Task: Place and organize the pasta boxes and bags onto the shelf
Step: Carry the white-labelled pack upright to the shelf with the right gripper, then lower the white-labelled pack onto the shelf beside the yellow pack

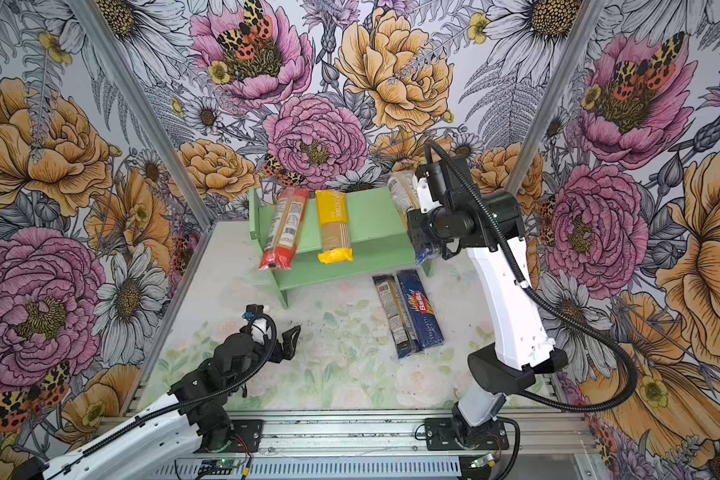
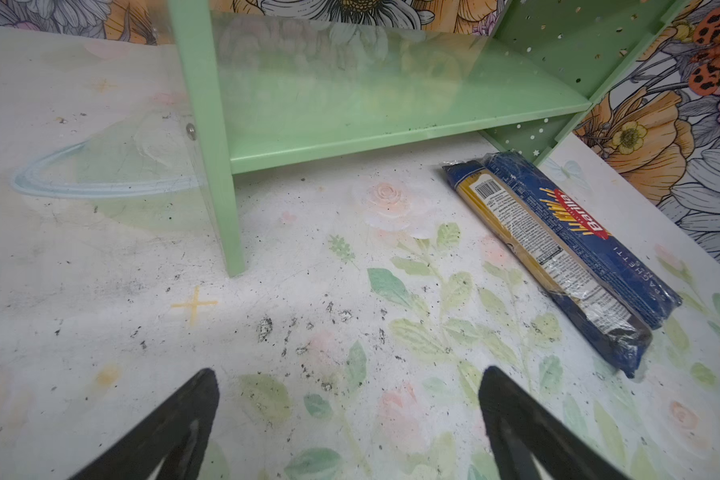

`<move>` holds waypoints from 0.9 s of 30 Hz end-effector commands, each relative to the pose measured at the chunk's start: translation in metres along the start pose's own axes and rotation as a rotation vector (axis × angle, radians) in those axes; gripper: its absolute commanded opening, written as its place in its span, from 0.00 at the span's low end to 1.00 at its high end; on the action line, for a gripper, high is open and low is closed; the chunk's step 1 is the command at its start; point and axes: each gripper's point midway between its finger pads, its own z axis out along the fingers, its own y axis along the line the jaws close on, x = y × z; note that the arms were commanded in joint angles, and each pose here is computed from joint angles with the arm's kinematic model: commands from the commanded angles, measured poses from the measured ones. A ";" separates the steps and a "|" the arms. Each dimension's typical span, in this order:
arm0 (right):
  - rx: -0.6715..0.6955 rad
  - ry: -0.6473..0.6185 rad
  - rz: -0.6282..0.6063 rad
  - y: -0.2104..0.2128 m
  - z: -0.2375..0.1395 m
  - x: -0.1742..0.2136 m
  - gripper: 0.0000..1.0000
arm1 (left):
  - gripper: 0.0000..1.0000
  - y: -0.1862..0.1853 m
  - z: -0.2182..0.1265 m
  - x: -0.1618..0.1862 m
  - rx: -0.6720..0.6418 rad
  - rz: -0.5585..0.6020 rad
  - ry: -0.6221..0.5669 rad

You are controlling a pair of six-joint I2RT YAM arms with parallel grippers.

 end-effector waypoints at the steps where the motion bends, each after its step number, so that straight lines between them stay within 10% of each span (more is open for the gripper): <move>1: -0.041 -0.236 -0.004 0.007 -0.024 -0.055 0.00 | 0.99 -0.001 0.000 -0.003 0.014 -0.006 -0.016; 27: -0.031 -0.225 0.050 0.016 0.079 -0.093 0.00 | 0.99 -0.001 -0.001 -0.003 0.018 -0.007 -0.020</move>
